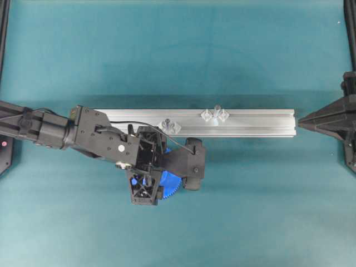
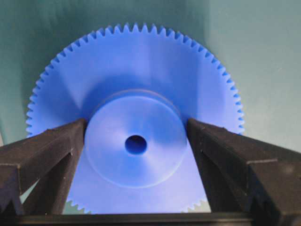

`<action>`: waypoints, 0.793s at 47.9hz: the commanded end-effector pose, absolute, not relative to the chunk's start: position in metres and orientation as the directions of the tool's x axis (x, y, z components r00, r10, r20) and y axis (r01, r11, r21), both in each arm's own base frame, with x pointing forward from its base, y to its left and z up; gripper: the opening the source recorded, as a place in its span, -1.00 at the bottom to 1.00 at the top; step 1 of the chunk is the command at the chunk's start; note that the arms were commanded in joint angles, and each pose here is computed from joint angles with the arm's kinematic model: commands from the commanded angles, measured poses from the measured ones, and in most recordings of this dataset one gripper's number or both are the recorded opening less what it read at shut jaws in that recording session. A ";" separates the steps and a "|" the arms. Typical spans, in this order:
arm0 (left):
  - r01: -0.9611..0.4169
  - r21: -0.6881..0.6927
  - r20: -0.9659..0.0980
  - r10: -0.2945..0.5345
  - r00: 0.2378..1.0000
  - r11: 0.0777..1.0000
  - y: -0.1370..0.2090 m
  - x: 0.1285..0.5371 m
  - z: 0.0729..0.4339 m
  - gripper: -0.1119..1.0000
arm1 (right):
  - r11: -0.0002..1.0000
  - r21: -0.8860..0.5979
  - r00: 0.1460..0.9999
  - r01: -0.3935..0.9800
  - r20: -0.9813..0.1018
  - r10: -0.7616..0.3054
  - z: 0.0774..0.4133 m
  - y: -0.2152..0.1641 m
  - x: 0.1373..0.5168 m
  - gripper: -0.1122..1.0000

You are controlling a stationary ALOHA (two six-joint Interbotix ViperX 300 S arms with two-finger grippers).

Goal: Find the location of the shaft and insert the large gear.
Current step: 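Open the left gripper and close it around the gear hub, then lift the blue gear with the left gripper and tilt it upright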

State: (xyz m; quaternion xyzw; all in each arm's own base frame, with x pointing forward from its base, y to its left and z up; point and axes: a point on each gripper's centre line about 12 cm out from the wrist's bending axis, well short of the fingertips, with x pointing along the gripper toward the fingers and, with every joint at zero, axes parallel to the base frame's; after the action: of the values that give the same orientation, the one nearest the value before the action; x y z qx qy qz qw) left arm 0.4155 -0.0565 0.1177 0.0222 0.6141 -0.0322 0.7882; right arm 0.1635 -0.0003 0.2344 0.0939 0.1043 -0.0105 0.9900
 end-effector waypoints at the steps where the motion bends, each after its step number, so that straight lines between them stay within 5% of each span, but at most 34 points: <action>1: 0.081 -0.001 -0.974 -0.019 0.225 0.997 -0.057 0.414 0.118 0.81 | 0.981 0.191 0.979 0.042 -0.203 -0.003 0.237 -0.001 0.165 -0.74; 8: 0.085 0.001 -0.975 -0.018 0.220 0.996 -0.057 0.412 0.121 0.45 | 0.981 0.191 0.980 0.042 -0.201 -0.003 0.238 -0.001 0.165 -0.74; 38: 0.096 0.000 -0.957 -0.028 0.288 0.995 -0.059 0.426 0.144 0.45 | 0.980 0.193 0.982 0.040 -0.191 -0.003 0.238 -0.001 0.163 -0.74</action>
State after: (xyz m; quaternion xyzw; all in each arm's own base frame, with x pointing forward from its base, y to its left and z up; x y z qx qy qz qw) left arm 0.4186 -0.0567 0.1239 0.0282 0.6181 -0.0353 0.7848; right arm 0.1612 0.0000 0.2340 0.0939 0.0999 -0.0093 0.9905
